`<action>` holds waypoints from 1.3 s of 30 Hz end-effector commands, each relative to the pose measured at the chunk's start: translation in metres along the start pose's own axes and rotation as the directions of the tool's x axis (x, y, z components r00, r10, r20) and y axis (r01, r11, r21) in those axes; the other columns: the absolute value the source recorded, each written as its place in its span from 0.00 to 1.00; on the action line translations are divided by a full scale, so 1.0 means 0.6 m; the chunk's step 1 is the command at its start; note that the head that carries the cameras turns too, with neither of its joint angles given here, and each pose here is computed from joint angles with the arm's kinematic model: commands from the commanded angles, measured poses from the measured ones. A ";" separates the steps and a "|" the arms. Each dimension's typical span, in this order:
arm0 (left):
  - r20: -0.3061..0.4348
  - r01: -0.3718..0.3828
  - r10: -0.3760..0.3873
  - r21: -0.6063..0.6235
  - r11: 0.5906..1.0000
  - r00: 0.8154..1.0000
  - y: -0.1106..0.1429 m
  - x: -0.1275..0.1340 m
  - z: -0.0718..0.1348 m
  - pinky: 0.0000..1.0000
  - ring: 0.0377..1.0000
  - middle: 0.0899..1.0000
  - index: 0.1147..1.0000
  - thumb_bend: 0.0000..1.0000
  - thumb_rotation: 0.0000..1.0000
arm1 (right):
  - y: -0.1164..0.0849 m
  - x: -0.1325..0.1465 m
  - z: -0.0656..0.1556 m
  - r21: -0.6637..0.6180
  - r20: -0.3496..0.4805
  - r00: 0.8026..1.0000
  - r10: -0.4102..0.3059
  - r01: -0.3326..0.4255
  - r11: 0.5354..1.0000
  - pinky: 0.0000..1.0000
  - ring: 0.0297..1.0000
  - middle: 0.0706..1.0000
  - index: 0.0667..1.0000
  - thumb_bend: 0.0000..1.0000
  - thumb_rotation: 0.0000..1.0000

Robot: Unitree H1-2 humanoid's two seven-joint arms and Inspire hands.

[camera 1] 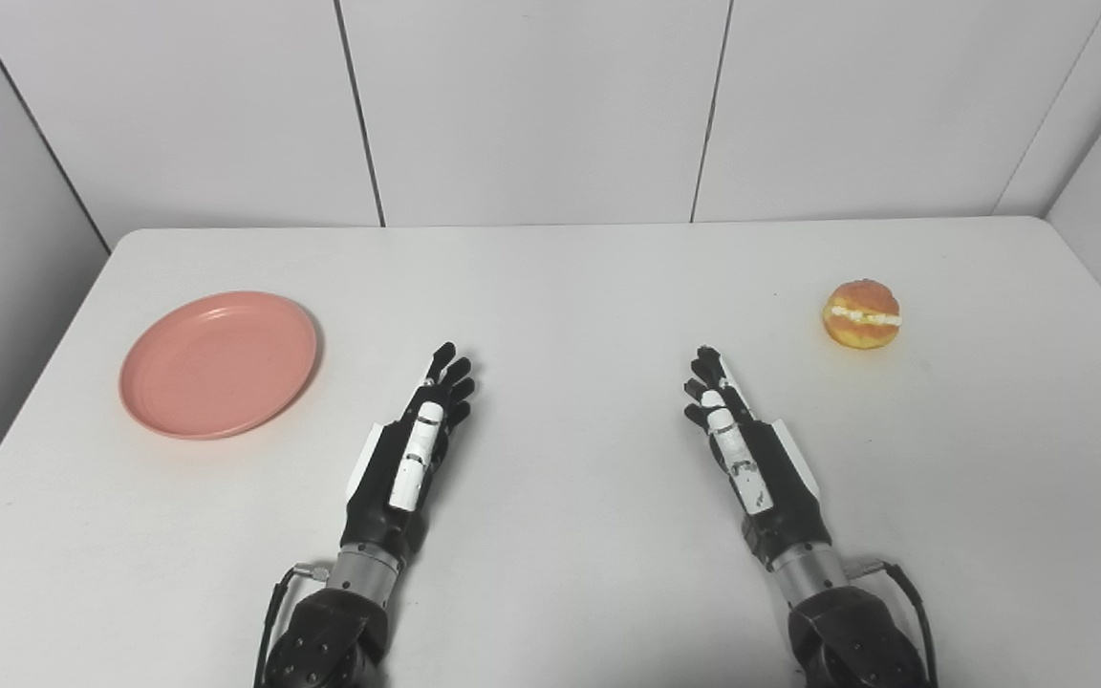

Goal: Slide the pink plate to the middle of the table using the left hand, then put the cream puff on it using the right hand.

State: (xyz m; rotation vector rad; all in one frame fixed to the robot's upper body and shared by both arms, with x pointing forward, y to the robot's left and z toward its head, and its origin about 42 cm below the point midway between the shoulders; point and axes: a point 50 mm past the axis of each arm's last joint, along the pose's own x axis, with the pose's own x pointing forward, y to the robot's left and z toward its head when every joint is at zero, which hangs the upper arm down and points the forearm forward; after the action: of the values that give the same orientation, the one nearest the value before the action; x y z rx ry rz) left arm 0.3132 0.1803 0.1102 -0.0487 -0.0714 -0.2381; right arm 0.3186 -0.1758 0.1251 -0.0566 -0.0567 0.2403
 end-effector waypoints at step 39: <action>-0.109 -0.017 0.017 0.003 1.000 0.994 -0.021 -0.012 -0.048 0.96 0.95 0.96 0.96 0.45 1.00 | -0.019 -0.006 -0.011 -0.004 -0.011 1.000 0.013 -0.014 1.000 0.99 0.97 1.00 1.00 0.29 1.00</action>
State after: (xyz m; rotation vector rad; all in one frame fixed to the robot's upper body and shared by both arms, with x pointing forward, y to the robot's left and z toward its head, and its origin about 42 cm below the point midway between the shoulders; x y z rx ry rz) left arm 0.3154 0.1728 0.1091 -0.0326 -0.0613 -0.2355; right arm 0.3191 -0.1856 0.1243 -0.0545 -0.0560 0.2445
